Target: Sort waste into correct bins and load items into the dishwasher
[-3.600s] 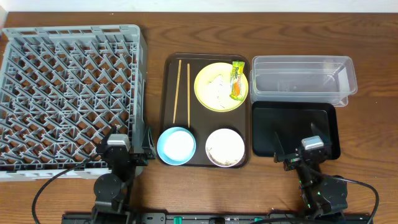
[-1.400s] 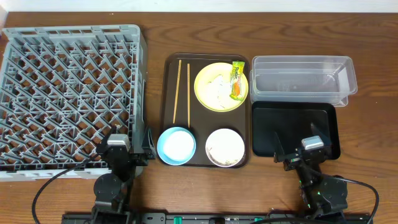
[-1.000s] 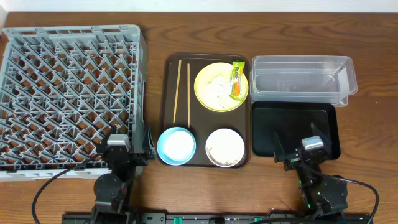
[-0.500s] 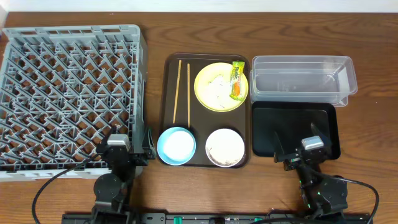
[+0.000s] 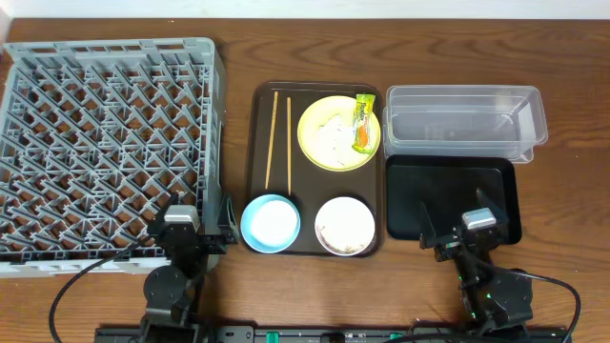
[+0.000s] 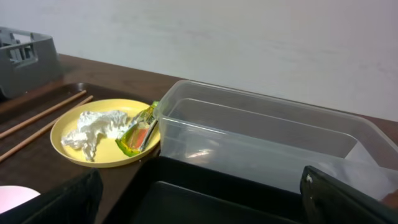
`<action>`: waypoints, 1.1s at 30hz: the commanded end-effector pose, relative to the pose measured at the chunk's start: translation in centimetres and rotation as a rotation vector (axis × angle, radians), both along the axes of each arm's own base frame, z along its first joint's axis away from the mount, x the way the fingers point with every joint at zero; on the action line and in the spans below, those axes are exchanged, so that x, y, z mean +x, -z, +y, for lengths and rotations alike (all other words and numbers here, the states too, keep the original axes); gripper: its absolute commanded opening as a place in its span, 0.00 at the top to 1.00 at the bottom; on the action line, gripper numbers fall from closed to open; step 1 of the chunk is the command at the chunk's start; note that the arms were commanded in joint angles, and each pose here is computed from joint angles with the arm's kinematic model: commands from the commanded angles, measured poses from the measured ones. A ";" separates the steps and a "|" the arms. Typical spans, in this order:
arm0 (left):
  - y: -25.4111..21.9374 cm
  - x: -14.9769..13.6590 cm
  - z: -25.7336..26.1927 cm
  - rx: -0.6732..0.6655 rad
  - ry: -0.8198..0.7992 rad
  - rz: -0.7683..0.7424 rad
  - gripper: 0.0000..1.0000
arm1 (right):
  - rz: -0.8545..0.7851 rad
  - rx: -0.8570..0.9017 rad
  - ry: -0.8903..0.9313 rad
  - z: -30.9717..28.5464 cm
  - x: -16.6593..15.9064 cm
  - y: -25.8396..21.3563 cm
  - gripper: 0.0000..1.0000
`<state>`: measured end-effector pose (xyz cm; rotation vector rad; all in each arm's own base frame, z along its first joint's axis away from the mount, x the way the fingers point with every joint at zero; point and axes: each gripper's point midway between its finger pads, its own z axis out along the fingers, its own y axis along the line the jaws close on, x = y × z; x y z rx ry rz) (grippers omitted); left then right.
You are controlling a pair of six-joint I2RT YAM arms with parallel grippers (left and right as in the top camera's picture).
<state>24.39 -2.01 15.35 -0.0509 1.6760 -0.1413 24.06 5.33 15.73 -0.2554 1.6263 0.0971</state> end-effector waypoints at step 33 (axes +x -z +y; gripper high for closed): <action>1.7 -0.1 0.5 0.008 -0.029 0.052 0.04 | -0.028 -0.003 -0.014 0.2 0.0 -0.6 0.01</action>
